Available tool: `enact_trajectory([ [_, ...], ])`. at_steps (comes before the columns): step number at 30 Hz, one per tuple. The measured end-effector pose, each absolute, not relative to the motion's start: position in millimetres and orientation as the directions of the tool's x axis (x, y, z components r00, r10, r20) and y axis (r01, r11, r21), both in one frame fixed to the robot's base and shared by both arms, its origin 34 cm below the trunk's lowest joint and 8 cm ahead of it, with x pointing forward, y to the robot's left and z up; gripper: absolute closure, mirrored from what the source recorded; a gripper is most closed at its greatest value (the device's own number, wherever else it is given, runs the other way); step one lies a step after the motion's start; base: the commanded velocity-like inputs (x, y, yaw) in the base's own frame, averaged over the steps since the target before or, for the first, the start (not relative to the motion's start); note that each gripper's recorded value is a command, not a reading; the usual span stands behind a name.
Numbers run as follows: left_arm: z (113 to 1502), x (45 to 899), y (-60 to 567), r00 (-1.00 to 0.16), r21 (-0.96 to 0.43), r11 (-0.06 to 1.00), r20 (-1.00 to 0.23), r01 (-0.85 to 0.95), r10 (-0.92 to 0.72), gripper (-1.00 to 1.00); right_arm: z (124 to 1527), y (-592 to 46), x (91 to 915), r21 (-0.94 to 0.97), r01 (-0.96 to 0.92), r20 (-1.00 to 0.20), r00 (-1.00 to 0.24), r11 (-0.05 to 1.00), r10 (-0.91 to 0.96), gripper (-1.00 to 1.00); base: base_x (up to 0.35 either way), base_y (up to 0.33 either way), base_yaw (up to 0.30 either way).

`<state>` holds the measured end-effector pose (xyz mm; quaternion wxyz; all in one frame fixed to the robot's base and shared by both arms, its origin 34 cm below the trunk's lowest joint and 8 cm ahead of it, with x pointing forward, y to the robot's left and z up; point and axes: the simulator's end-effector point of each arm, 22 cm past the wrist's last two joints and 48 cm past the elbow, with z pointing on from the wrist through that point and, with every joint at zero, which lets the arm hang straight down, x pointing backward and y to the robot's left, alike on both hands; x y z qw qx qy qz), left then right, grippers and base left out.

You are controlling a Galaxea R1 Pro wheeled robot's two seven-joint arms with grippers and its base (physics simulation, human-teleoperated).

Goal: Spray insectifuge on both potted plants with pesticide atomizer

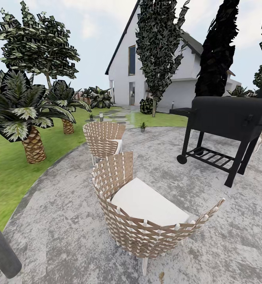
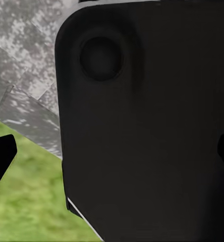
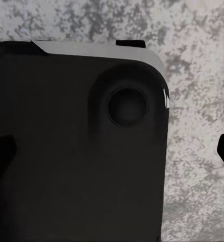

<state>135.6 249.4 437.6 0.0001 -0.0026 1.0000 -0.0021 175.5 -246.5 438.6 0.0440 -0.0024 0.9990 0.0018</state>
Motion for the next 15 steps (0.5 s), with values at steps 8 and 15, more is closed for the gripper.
enact_trajectory([
  [8,438.1,157.9,250.0,-0.998,-0.008,1.0,-0.07,0.004,0.004,-1.0,442.5,-281.7,205.9,-0.042,-0.007,-0.175,-0.985,0.999,-0.014,-1.0,0.0,0.0,0.0],
  [15,439.0,169.6,254.3,-0.993,-0.006,1.0,-0.114,0.023,0.022,-1.0,449.1,-312.4,233.1,-0.082,-0.002,-0.251,-0.968,0.997,-0.023,-1.0,-0.002,0.0,0.0],
])
